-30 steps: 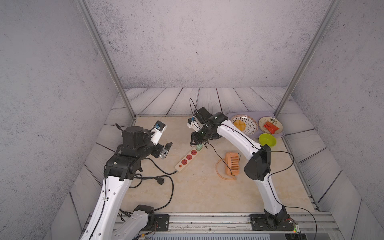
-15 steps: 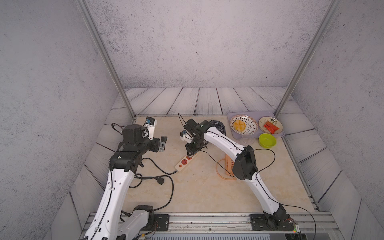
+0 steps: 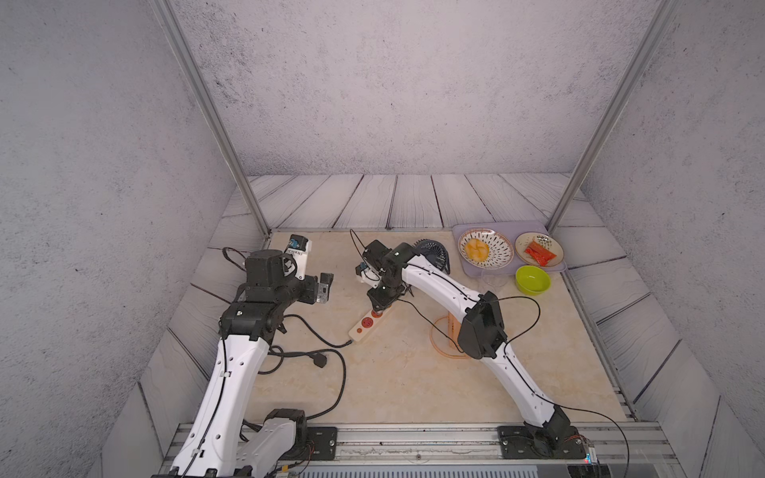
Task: Plug the desk fan into the power strip
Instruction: Insert the plug into the socket.
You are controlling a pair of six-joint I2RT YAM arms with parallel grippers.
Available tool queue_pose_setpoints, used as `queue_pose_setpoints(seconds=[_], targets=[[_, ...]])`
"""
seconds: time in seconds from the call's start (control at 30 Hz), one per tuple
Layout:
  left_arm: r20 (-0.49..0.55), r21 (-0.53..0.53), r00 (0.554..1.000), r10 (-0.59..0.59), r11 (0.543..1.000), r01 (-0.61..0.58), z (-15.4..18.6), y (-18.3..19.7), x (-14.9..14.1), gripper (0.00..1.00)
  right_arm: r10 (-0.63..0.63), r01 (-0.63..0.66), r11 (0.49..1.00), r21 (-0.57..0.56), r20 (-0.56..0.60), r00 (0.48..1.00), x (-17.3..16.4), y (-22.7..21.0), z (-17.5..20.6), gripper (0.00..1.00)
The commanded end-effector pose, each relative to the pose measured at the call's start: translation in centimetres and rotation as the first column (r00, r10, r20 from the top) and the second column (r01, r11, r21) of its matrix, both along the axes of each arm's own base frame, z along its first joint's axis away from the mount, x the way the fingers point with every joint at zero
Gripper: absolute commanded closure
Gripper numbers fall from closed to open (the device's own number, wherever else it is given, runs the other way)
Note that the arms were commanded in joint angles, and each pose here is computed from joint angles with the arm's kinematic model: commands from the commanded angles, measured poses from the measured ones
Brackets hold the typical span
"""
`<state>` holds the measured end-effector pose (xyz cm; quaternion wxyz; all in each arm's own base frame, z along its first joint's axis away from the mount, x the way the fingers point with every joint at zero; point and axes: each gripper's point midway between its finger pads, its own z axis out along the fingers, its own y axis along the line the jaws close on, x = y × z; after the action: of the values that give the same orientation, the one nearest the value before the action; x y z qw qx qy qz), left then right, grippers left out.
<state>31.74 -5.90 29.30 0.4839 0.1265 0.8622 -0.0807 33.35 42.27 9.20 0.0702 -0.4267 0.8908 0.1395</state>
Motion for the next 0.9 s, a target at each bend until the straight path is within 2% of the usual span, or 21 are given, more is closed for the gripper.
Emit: queue_pose_setpoints(seconds=[0.0, 0.4, 0.57, 0.73, 0.87], targets=[[0.011, -0.02, 1.0, 0.002, 1.0, -0.002, 0.1, 0.1, 0.2, 0.0, 0.023, -0.024, 0.999, -0.03, -0.035, 0.999, -0.9, 0.0, -1.5, 1.0], [0.004, -0.018, 1.0, 0.006, 1.0, -0.006, -0.3, 0.2, 0.1, 0.0, 0.031, -0.034, 0.999, -0.035, -0.075, 0.997, -2.1, 0.5, -2.4, 1.0], [0.0, -0.016, 1.0, 0.011, 1.0, -0.011, -0.5, 0.4, 0.1, 0.0, 0.032, -0.039, 0.996, -0.085, -0.075, 0.997, -2.4, -0.2, -3.2, 1.0], [0.001, -0.017, 1.0, 0.011, 1.0, -0.011, -0.5, 0.4, 0.1, 0.0, 0.004, -0.008, 0.991, -0.132, -0.036, 0.999, -1.9, -0.6, -4.3, 1.0], [-0.001, -0.017, 1.0, 0.013, 1.0, -0.013, -0.6, 0.4, 0.1, 0.0, 0.022, -0.017, 0.982, -0.189, 0.027, 0.999, -2.3, 0.3, -6.5, 1.0]])
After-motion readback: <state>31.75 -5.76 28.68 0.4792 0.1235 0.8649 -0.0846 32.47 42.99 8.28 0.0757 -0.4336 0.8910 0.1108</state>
